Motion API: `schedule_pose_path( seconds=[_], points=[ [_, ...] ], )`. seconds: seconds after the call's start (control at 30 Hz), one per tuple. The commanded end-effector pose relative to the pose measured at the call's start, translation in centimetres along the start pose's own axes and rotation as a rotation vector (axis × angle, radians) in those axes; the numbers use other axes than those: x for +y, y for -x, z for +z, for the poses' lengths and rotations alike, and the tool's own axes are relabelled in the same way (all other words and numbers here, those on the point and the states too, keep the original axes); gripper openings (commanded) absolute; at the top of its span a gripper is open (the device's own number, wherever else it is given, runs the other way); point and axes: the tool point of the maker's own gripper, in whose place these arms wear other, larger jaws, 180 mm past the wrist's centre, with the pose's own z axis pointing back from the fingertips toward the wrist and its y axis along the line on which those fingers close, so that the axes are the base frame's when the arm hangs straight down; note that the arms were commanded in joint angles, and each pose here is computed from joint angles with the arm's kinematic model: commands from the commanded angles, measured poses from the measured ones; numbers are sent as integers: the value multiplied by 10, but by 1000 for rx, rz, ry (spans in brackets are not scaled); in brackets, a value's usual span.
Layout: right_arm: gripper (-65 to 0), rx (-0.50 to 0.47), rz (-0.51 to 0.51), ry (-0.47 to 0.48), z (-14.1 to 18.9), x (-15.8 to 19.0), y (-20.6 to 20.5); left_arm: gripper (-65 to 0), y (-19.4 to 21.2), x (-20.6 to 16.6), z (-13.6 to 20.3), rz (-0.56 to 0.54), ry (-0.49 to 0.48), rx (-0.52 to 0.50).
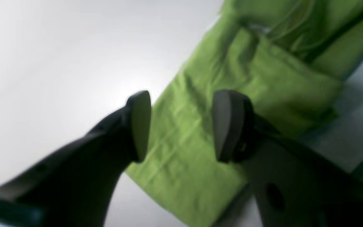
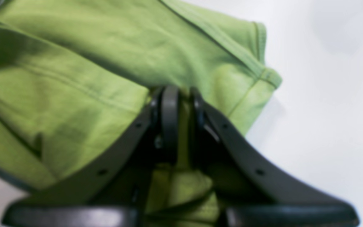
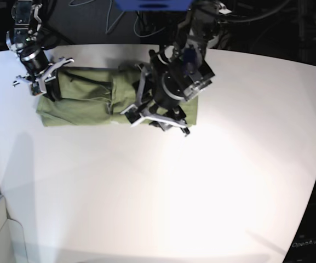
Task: Fold the T-shirt properly
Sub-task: 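Lower the folded end onto the strip and open the left gripper, then hold the strip with the left gripper while the right gripper adjusts its end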
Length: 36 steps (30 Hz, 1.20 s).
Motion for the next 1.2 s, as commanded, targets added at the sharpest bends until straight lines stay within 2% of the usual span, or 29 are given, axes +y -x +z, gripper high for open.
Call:
schedule_pose_path(
  seconds=[0.0, 0.07, 0.2, 0.27, 0.6, 0.73, 0.97, 1.17],
  points=[
    [-595, 153, 47, -25, 7, 5, 33, -352, -13, 1, 3, 18, 1, -55],
    [-595, 152, 47, -24, 6, 5, 33, -398, -5, -3, 3, 20, 24, -50],
    [-595, 150, 48, -24, 6, 5, 32, -545, 12, -10, 5, 23, 72, -40],
    [-595, 149, 48, -23, 5, 5, 31, -569, 23, -13, 6, 22, 83, -18],
    [-595, 149, 54, -20, 6, 2, 31, -572, 93, 31, -3, 217, -11, 132],
    [-595, 136, 62, -14, 6, -1, 25, -572, 112, 28, -21, 247, 33, 189],
    [-595, 73, 132, 6, 11, -13, -5, -572, 106, 14, -32, 274, 68, 148],
    [-595, -39, 211, 100, 30, -40, -58, -572, 114, 17, -30, 287, 60, 166]
  ],
)
